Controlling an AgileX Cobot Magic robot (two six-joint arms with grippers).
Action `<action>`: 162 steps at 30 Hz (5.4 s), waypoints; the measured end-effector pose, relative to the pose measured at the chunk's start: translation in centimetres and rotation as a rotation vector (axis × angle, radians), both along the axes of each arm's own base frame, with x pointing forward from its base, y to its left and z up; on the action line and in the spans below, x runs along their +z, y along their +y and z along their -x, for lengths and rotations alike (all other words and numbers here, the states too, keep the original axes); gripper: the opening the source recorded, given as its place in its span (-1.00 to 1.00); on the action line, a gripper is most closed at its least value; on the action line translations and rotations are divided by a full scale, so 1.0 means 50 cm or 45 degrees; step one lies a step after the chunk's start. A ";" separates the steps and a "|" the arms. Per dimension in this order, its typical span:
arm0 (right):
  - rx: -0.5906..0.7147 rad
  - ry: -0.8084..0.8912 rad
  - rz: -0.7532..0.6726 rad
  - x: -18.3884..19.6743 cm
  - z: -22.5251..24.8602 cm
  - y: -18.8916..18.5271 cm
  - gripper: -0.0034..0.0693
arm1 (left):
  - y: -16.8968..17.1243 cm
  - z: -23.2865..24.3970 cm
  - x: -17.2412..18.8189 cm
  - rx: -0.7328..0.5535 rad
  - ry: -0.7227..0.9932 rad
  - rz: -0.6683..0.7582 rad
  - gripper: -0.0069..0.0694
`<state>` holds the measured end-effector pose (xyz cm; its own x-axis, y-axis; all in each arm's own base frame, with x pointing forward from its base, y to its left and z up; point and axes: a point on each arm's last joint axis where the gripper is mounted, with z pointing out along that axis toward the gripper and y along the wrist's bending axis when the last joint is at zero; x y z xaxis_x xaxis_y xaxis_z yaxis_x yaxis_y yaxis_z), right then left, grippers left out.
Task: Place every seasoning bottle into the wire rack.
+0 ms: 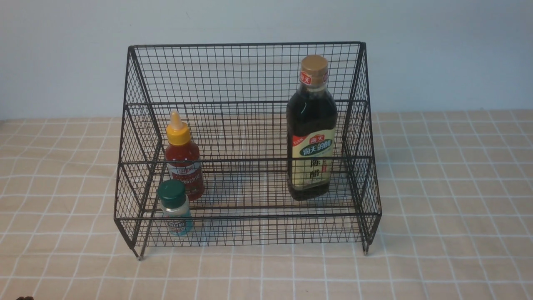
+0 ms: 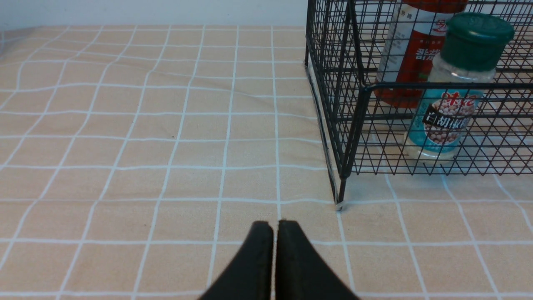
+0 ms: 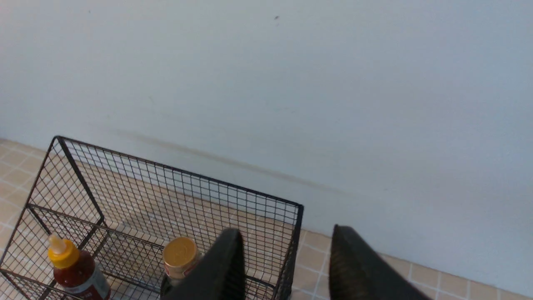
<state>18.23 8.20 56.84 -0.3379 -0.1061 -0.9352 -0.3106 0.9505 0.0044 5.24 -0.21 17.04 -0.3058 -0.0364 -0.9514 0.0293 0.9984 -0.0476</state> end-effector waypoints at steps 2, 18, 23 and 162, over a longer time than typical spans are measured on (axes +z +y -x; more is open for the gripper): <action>-0.015 -0.083 -0.033 0.027 0.061 -0.036 -0.60 | 0.000 0.000 0.000 0.000 0.000 0.000 -0.84; -0.006 -0.368 -0.243 -0.161 0.392 -0.214 -0.94 | 0.000 0.000 0.000 0.000 0.000 0.000 -0.84; 0.080 -0.487 -0.342 -0.263 0.402 -0.206 -0.94 | 0.000 0.000 0.000 0.000 0.000 0.000 -0.84; -0.426 -0.194 -0.020 -0.773 0.256 -0.168 -0.94 | 0.000 0.000 0.000 0.000 -0.001 0.001 -0.84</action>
<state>5.43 -0.18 18.17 -0.2077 0.0018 -0.9782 0.0196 0.9998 -0.0023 5.24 -0.21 17.04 -0.3055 -0.0371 -0.9515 0.0293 0.9984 -0.0484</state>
